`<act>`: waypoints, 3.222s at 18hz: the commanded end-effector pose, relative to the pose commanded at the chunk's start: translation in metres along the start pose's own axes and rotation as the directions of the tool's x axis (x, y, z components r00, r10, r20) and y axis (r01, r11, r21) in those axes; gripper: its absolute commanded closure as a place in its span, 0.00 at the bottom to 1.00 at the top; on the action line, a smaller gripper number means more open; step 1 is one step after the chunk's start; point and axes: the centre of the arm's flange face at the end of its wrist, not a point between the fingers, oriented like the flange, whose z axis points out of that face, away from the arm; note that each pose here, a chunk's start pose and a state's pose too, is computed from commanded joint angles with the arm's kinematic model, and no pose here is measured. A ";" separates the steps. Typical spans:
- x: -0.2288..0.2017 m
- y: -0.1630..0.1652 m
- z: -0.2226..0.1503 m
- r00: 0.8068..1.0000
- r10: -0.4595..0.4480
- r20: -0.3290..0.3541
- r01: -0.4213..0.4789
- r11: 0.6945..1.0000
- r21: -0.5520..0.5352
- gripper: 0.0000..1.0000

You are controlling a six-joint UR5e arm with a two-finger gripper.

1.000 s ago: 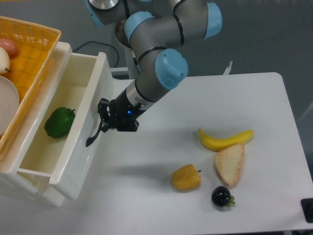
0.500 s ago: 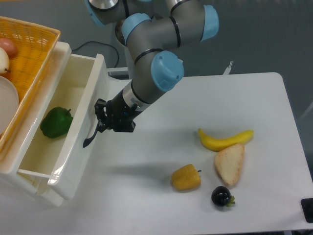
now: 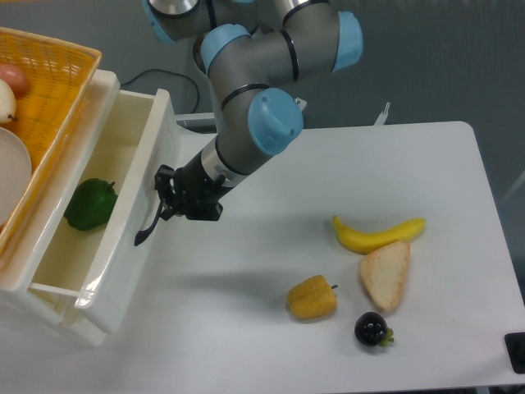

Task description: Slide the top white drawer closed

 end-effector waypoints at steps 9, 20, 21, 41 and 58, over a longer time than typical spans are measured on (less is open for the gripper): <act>0.012 -0.003 0.005 1.000 0.007 -0.004 -0.007 1.000 -0.005 1.00; 0.029 -0.008 0.014 1.000 0.016 -0.022 -0.016 1.000 -0.010 1.00; 0.029 -0.009 0.014 1.000 0.013 -0.023 -0.013 1.000 -0.009 1.00; 0.049 -0.016 0.029 0.998 0.043 -0.040 -0.043 0.999 -0.013 1.00; -0.072 0.007 -0.064 0.990 -0.038 0.134 0.026 0.996 0.089 0.50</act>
